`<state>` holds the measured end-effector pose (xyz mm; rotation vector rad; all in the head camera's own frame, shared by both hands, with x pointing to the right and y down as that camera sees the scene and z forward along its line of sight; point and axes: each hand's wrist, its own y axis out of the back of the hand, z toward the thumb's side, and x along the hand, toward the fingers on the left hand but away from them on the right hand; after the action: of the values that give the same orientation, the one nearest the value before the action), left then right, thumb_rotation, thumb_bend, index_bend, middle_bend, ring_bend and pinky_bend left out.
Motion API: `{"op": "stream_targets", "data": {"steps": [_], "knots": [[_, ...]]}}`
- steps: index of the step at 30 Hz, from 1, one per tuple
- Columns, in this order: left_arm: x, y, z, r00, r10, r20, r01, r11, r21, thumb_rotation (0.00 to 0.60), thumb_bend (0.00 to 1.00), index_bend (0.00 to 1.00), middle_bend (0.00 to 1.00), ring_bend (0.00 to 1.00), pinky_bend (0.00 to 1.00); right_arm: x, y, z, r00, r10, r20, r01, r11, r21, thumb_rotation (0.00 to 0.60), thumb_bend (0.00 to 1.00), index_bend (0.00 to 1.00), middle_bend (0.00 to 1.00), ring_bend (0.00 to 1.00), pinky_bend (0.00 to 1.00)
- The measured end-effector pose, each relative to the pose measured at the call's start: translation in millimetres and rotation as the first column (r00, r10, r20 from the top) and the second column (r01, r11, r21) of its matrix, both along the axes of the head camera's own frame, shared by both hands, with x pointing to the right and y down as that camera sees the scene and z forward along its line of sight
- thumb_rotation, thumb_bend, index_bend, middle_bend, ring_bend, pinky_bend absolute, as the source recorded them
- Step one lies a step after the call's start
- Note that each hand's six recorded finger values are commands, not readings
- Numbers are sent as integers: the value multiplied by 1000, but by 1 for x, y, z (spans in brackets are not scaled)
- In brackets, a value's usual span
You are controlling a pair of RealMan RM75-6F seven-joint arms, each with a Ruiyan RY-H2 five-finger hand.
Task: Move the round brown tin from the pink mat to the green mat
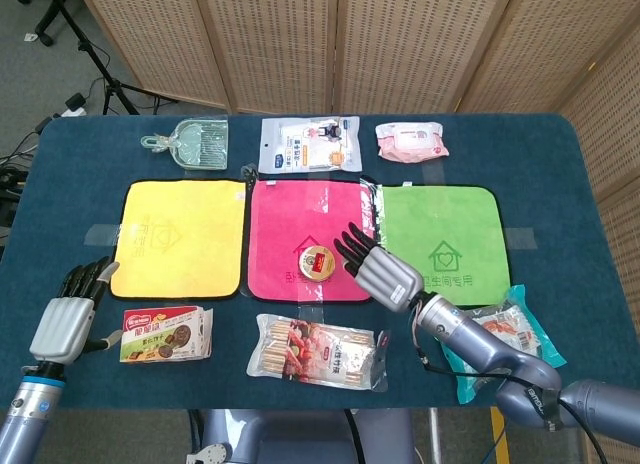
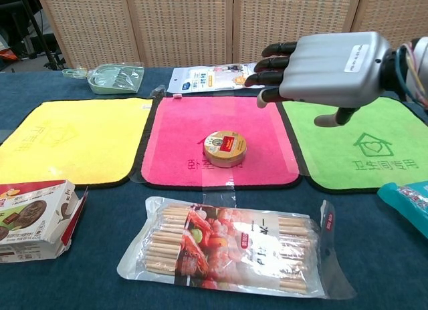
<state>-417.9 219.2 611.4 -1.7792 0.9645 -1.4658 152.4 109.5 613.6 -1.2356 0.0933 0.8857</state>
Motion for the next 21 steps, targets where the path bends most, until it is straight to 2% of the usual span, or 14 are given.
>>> {"op": "stream_targets", "data": {"steps": [10,21], "knots": [[3,2,0,1000,10,-3,-10,1000,-2,600,155,23,0,0,0,-38,-2,10,1000,-17,3,17,1000,-3,600,363,193,56,0,11],[8,4,-1,999,28,-18,-29,1000,-5,600,155,22,0,0,0,-53,3,14,999,41,-15,-41,999,-3,600,363,194,56,0,11]]}}
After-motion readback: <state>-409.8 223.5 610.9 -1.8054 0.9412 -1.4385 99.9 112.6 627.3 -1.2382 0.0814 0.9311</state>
